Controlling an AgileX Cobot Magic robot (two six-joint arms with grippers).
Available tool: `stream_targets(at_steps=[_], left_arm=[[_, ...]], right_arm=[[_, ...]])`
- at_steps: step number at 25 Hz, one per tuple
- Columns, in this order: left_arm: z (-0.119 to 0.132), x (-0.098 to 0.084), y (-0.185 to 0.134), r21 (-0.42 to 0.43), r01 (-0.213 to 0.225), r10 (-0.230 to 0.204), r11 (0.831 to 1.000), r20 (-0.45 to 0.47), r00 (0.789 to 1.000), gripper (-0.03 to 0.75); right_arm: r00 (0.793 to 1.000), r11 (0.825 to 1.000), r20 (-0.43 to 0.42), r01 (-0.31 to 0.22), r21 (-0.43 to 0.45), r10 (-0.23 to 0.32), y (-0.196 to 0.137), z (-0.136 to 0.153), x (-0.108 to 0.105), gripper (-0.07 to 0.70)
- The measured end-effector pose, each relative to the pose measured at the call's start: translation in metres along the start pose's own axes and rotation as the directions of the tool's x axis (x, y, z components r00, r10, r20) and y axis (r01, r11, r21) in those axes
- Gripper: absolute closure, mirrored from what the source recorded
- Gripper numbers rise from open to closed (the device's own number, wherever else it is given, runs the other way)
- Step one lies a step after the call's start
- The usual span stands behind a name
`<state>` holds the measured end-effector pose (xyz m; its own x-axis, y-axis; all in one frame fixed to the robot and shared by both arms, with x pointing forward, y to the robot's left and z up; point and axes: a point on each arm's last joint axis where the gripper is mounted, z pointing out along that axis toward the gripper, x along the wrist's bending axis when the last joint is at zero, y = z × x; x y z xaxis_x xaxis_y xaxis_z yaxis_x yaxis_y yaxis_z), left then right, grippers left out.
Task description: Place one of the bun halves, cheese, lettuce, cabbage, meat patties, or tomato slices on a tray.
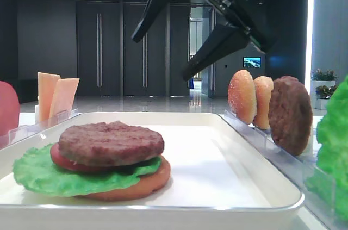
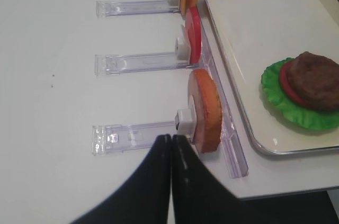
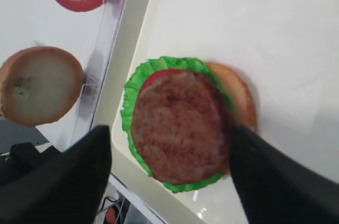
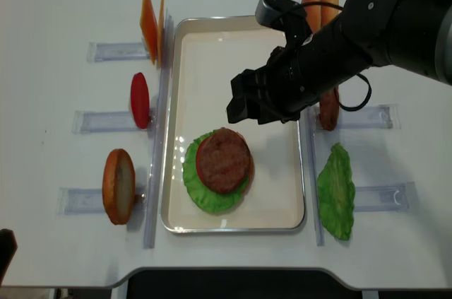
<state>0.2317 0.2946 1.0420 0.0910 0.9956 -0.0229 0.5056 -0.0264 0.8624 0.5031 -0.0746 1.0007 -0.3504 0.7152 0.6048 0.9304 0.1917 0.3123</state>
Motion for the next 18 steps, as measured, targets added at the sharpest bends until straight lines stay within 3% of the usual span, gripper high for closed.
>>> stream_targets(at_steps=[8,18], left_arm=[[0.000,0.000,0.000,0.000,0.000,0.000,1.000,0.000,1.000,0.716],[0.000,0.000,0.000,0.000,0.000,0.000,1.000,0.000,1.000,0.716]], right_arm=[[0.987,0.999,0.154,0.036,0.001,-0.036,0.010,-0.023,0.005,0.173],[0.938,0.999,0.344,0.053,-0.003,-0.049,0.033,-0.081,-0.003,0.173]])
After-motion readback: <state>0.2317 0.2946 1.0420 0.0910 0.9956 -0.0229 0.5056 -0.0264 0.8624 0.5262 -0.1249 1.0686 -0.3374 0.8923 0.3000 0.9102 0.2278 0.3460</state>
